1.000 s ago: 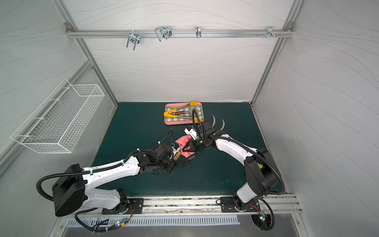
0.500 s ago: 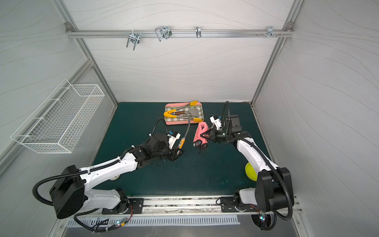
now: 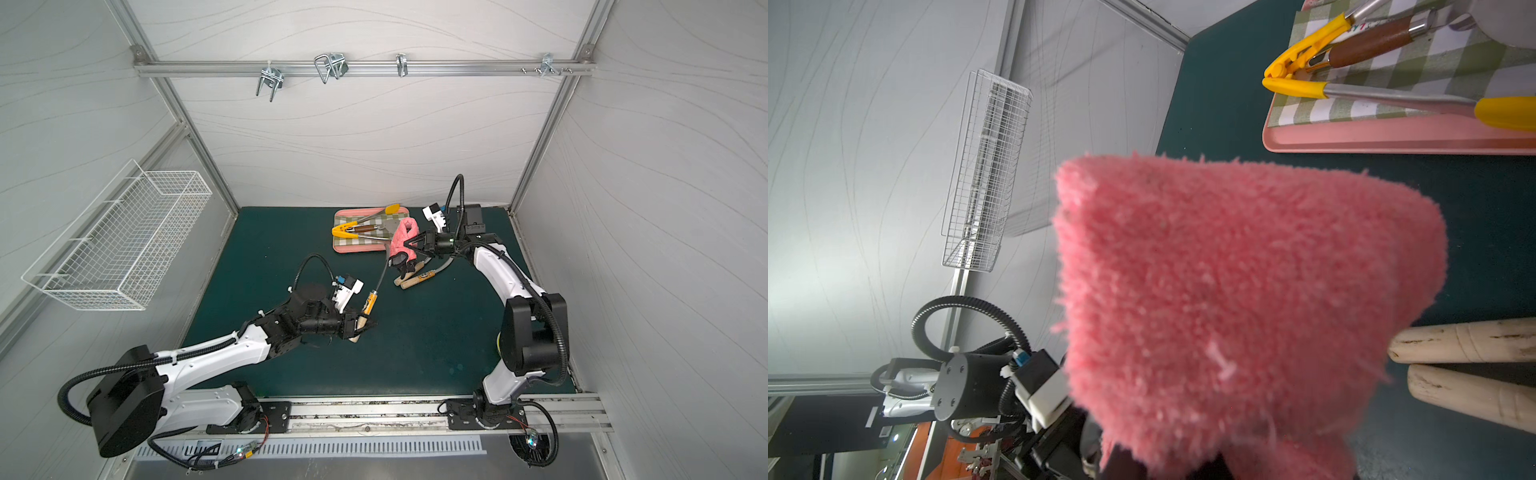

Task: Wipe small sickles with rags
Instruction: Wipe the small sickle.

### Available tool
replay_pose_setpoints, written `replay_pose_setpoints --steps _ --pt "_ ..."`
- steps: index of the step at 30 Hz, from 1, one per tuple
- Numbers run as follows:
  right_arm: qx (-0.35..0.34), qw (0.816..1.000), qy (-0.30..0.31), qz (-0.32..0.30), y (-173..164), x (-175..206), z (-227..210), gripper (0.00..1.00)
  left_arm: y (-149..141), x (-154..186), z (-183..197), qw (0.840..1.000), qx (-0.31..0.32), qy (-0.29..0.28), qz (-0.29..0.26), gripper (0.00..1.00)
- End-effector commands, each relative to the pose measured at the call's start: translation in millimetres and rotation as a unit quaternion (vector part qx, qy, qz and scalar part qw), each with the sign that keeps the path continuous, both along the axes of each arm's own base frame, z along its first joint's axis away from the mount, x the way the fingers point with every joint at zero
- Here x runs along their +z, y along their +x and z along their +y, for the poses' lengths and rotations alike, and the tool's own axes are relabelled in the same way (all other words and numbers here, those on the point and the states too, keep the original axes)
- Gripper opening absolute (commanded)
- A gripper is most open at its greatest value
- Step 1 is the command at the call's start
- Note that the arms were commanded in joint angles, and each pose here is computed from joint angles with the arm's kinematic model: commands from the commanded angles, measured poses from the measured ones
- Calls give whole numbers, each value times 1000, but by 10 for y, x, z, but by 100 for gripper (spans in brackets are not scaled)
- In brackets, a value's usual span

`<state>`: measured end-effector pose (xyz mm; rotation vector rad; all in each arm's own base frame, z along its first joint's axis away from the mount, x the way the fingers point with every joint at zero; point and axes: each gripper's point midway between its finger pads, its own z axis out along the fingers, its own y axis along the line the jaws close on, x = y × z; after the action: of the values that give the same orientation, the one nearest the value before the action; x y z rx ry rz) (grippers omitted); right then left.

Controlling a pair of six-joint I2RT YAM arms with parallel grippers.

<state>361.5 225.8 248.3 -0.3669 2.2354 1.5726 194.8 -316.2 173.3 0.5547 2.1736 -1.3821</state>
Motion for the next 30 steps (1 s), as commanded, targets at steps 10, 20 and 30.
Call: replay_pose_setpoints --steps 10,20,30 --pt "61 997 31 -48 -110 245 233 0 -47 415 -105 995 -23 -96 -25 0" --pt "106 991 47 -68 -403 370 463 0 -81 424 -170 993 -46 -104 -19 0" --pt "124 986 42 -105 -799 570 476 0 -33 368 -224 994 -51 -92 -16 0"
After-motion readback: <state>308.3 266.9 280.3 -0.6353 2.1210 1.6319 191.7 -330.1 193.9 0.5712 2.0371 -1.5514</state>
